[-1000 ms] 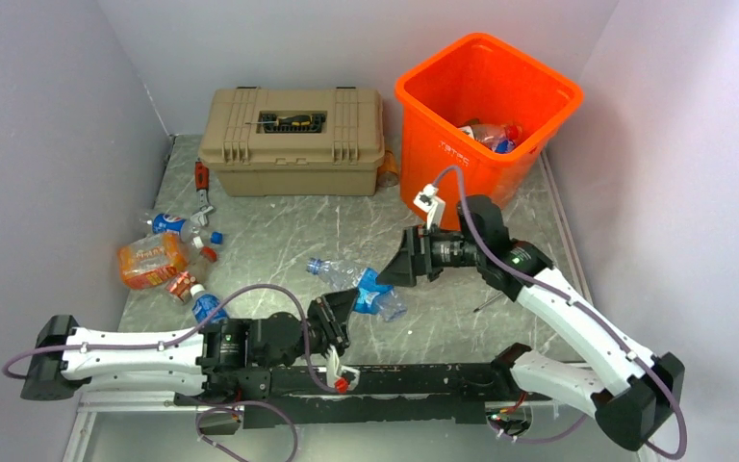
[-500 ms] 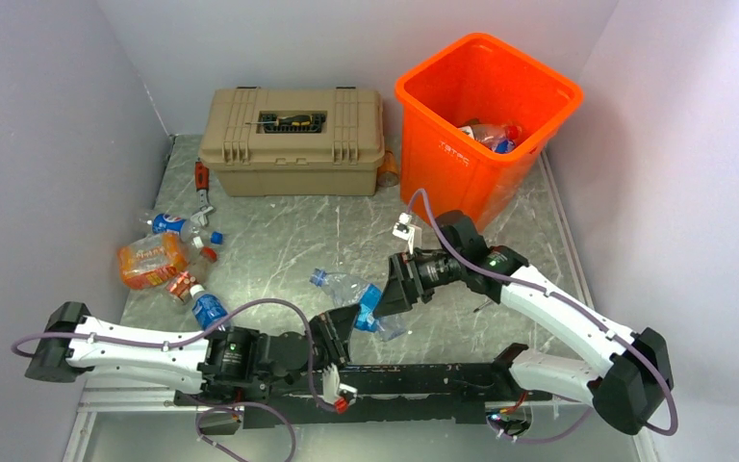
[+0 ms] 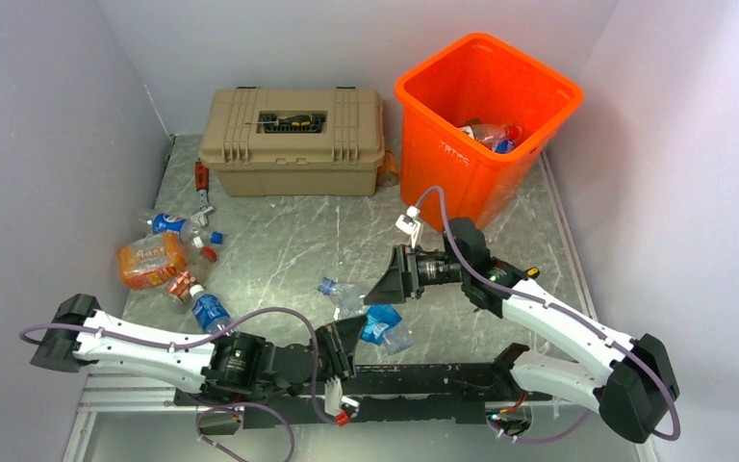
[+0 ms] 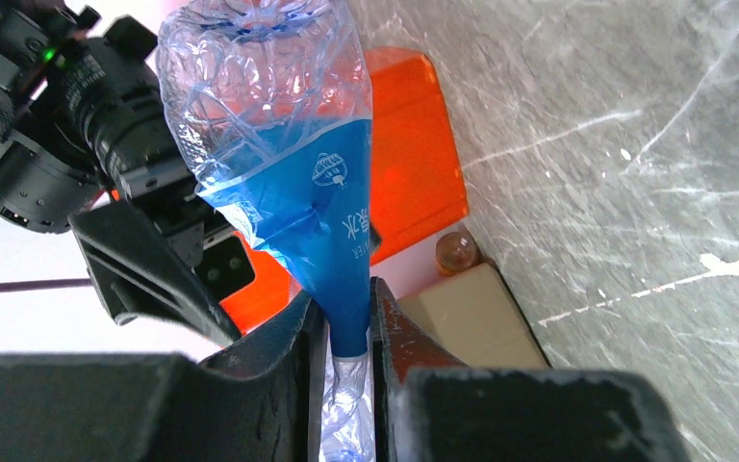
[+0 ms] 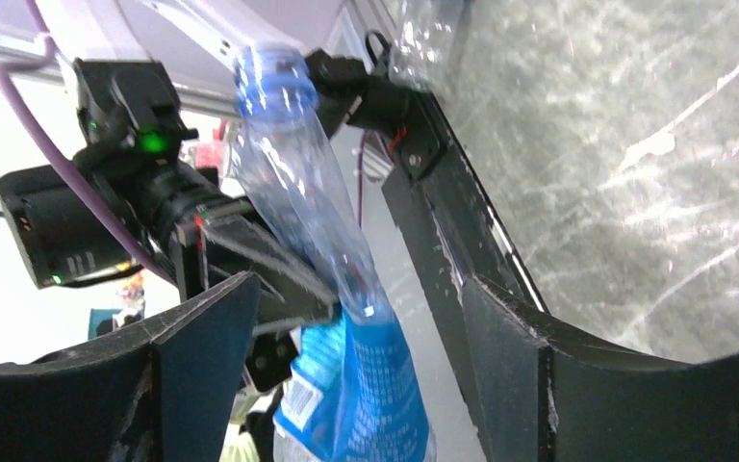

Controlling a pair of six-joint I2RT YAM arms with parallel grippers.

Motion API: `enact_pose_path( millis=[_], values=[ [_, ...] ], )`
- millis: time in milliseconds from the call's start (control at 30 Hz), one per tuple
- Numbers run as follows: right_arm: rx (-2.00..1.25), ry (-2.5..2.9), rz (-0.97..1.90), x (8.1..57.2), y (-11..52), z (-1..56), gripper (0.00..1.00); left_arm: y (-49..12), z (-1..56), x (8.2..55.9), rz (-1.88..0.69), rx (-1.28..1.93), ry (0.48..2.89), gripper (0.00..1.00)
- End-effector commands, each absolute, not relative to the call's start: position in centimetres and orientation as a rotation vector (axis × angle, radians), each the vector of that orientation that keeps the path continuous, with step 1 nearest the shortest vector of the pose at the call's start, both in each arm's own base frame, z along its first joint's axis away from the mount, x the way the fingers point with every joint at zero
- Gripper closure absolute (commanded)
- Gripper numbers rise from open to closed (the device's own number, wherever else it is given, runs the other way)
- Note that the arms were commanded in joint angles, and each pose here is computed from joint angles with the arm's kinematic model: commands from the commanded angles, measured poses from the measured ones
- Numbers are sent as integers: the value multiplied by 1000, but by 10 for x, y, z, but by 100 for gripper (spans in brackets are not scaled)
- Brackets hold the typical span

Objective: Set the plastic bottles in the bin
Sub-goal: Pick up the plastic bottle at the center of the board.

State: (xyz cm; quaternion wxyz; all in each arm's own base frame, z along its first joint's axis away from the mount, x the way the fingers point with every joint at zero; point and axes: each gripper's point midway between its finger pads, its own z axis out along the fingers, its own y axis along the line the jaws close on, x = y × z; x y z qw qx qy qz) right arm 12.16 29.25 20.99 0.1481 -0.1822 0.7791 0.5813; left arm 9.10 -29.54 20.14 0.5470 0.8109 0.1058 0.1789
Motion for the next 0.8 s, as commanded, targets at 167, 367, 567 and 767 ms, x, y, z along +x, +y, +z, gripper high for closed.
enact_pose_path(
  millis=[167, 367, 567, 767],
  values=[
    [-529, 2033, 1740, 134, 310, 245, 41, -317, 244, 72, 358, 1796, 231, 100],
    [-628, 2039, 1774, 117, 322, 243, 39, -317, 244, 71, 347, 1788, 236, 100],
    [-649, 2087, 1750, 113, 330, 235, 84, -315, 247, 72, 343, 1772, 247, 100],
    [-640, 1936, 1553, 128, 315, 273, 100, -312, 255, 71, 227, 1707, 362, 2]
  ],
)
